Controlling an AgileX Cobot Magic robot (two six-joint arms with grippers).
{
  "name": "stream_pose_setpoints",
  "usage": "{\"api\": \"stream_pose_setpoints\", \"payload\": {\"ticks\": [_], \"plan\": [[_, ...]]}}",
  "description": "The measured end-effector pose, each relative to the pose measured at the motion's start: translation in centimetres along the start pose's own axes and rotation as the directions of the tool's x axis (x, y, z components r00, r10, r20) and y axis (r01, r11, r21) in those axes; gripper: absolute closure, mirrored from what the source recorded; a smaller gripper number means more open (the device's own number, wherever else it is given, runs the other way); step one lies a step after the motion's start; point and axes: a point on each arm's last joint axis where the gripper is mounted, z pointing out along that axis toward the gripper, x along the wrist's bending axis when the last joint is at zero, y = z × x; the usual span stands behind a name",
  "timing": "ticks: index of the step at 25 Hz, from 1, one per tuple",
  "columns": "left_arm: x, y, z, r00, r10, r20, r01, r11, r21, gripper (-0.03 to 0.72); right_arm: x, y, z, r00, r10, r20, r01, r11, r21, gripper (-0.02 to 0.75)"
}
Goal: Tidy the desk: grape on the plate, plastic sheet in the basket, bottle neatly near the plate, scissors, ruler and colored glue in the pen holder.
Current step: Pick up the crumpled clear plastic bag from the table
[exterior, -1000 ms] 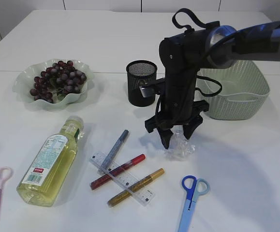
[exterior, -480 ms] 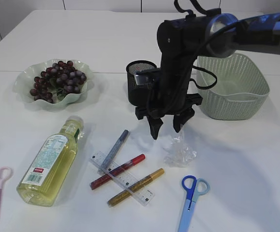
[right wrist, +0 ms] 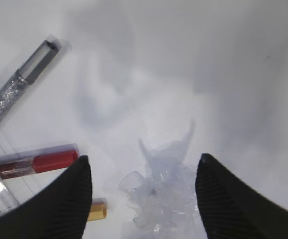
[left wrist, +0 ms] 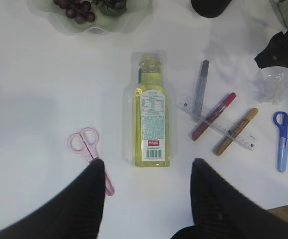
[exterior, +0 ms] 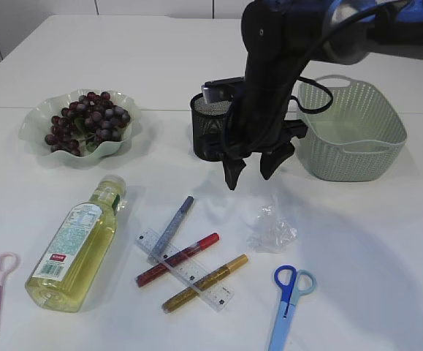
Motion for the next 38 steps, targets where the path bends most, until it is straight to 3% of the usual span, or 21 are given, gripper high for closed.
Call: {"api": "stream_pose_setpoints", "payload": {"ticks": [9,22,32,38], "plan": [[0.0,0.0,0.0,1.0,-0.007,-0.002,0.007,1.0,0.0,0.284,-0.4,-2.0,-2.3,0.999,-0.016,0.043,0.016,1.0,-0.001,0.227],[0.0,0.0,0.0,1.0,-0.008,-0.004,0.008,1.0,0.0,0.284,1.5,-3.6,-1.3,0.999,-0.04,0.004,0.04,0.997,0.061,0.227],[0.3,0.0,0.0,1.0,-0.001,-0.028,0.001,1.0,-0.001,0.284,1.2,-3.7,-1.2,0.997,-0.052,0.051,0.049,0.997,0.062,0.227],[0.3,0.0,0.0,0.999,0.0,-0.032,0.0,1.0,-0.001,0.284,0.8,-4.9,0.1,0.996,-0.056,0.07,0.047,0.991,0.124,0.227]]}}
